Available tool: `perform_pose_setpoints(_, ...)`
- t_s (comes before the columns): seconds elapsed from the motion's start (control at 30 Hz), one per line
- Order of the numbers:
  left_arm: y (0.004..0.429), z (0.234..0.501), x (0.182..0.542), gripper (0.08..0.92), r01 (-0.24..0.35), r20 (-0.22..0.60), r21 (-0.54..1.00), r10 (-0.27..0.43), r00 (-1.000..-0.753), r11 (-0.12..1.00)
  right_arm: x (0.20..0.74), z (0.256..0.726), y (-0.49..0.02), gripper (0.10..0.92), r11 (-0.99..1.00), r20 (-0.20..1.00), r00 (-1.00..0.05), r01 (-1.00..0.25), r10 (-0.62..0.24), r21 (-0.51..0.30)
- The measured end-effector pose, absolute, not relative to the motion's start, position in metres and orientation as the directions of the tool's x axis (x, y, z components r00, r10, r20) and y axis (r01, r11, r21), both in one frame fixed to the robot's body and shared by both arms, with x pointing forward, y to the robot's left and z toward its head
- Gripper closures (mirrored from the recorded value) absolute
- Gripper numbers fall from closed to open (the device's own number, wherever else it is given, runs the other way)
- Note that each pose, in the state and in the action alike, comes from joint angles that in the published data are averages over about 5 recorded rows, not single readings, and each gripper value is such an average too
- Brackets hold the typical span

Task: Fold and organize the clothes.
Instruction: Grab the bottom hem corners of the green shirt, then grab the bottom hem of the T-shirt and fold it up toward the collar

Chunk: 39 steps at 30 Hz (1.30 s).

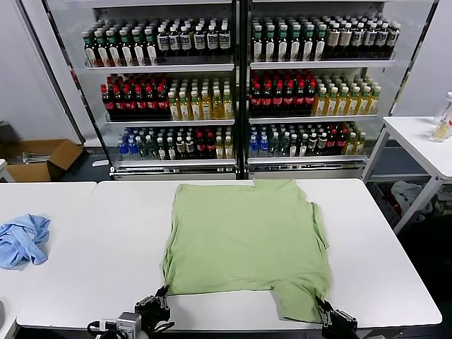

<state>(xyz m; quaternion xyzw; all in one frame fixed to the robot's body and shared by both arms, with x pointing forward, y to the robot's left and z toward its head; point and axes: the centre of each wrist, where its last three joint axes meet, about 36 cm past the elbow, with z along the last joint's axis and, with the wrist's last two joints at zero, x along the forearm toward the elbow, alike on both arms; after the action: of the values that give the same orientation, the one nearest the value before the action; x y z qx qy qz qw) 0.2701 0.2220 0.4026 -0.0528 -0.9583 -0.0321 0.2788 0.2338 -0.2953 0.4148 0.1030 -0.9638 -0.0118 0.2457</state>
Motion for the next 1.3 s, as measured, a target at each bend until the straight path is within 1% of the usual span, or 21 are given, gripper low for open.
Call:
perform_pose_setpoints(0.17,0.229,0.410,0.269,0.919,0.116,0.513,0.035,0.081,-0.854,0.993,0.229,0.433,-0.297,0.916,0.970,0.471,-0.849,-0.232,-0.238,0.073)
perform_pose_setpoints(0.3,0.234,0.416,0.262,0.919,0.114,0.503,0.041,0.078,-0.861,0.993,0.220,0.446,-0.296,0.916,0.963,0.477,-0.839,-0.260,-0.263,0.074)
perform_pose_setpoints(0.53,0.245,0.432,0.241,0.919,0.106,0.512,0.064,0.059,-0.857,0.992,0.204,0.468,-0.292,0.916,0.953,0.488,-0.824,-0.298,-0.289,0.060)
perform_pose_setpoints(0.73,0.251,0.457,0.217,0.919,0.105,0.526,0.094,0.041,-0.850,0.990,0.197,0.488,-0.287,0.916,0.945,0.473,-0.825,-0.324,-0.308,0.051)
perform_pose_setpoints(0.9,0.252,0.478,0.208,0.919,0.115,0.520,0.099,0.047,-0.853,0.988,0.205,0.499,-0.282,0.916,0.945,0.447,-0.840,-0.324,-0.309,0.044)
perform_pose_setpoints(1.0,0.253,0.486,0.211,0.919,0.118,0.512,0.083,0.059,-0.857,0.990,0.218,0.501,-0.282,0.916,0.949,0.426,-0.854,-0.312,-0.299,0.041)
perform_pose_setpoints(1.1,0.254,0.489,0.220,0.919,0.120,0.493,0.046,0.082,-0.866,0.992,0.235,0.499,-0.282,0.916,0.954,0.407,-0.867,-0.297,-0.289,0.044)
perform_pose_setpoints(1.3,0.261,0.481,0.254,0.919,0.125,0.435,-0.044,0.132,-0.891,0.991,0.273,0.488,-0.283,0.916,0.962,0.377,-0.887,-0.268,-0.268,0.052)
